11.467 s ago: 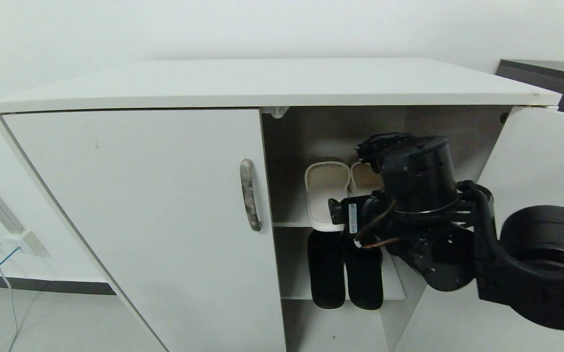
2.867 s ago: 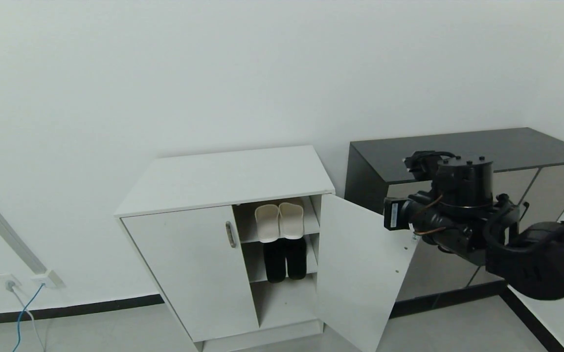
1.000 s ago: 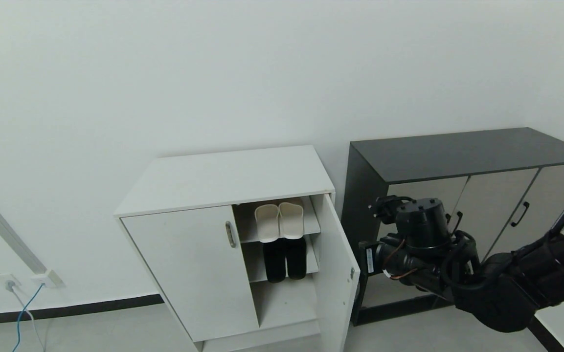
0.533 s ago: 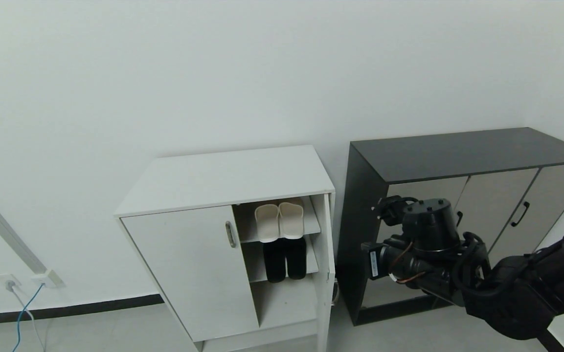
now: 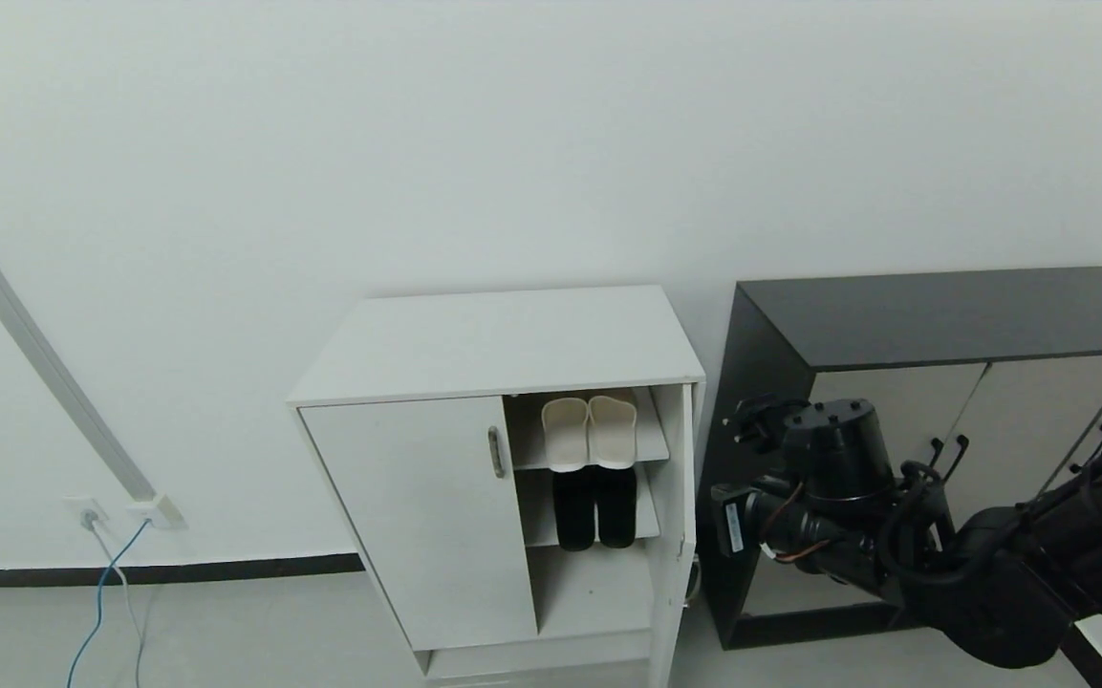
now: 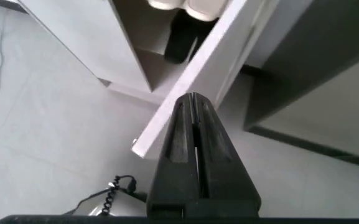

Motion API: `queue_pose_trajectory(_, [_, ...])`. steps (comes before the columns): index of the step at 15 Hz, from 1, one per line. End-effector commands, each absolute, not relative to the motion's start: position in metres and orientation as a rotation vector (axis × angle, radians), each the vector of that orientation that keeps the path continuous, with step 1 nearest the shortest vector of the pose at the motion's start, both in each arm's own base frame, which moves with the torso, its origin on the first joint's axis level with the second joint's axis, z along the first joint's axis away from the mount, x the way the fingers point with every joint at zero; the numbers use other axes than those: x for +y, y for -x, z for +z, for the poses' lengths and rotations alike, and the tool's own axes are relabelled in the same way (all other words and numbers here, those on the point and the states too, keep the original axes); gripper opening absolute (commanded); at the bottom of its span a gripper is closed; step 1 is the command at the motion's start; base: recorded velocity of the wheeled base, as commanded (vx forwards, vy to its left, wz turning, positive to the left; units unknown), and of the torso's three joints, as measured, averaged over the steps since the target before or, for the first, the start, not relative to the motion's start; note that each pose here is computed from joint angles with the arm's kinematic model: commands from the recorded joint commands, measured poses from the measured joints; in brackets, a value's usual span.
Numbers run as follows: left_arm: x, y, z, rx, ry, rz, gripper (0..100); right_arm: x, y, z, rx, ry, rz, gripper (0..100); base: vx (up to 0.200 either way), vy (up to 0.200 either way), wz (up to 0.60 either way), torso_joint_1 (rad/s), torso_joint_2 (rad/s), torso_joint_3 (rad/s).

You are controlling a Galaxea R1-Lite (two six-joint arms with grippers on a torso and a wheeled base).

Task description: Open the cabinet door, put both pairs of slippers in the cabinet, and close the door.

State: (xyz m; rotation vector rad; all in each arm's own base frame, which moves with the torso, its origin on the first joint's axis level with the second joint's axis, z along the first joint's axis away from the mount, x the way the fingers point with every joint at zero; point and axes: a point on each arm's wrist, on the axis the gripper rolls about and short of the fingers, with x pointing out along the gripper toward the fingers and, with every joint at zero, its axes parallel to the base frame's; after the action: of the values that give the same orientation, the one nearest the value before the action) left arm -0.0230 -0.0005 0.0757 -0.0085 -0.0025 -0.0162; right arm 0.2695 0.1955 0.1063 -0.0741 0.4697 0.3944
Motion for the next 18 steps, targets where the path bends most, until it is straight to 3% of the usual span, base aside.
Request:
queue_pose_trajectory(1, [0.000, 0.023, 0.076, -0.003, 0.009, -0.015, 0, 0.192, -0.273, 0.103, 0.474, 0.096, 0.370, 0, 0.000, 0.000, 0.00, 0.000, 0.00, 0.000])
queue_pose_trajectory(9, [-0.001, 0.023, 0.076, -0.003, 0.009, -0.017, 0, 0.212, -0.292, 0.065, 0.481, 0.133, 0.358, 0, 0.000, 0.000, 0.00, 0.000, 0.00, 0.000])
queue_pose_trajectory(13, [-0.001, 0.023, 0.076, -0.003, 0.009, -0.017, 0, 0.234, -0.281, 0.067, 0.443, 0.086, 0.429, 0, 0.000, 0.000, 0.00, 0.000, 0.00, 0.000])
queue_pose_trajectory(18, [-0.001, 0.023, 0.076, -0.003, 0.009, -0.017, 0, 0.233, -0.275, 0.075, 0.425, 0.067, 0.440, 0, 0.000, 0.000, 0.00, 0.000, 0.00, 0.000])
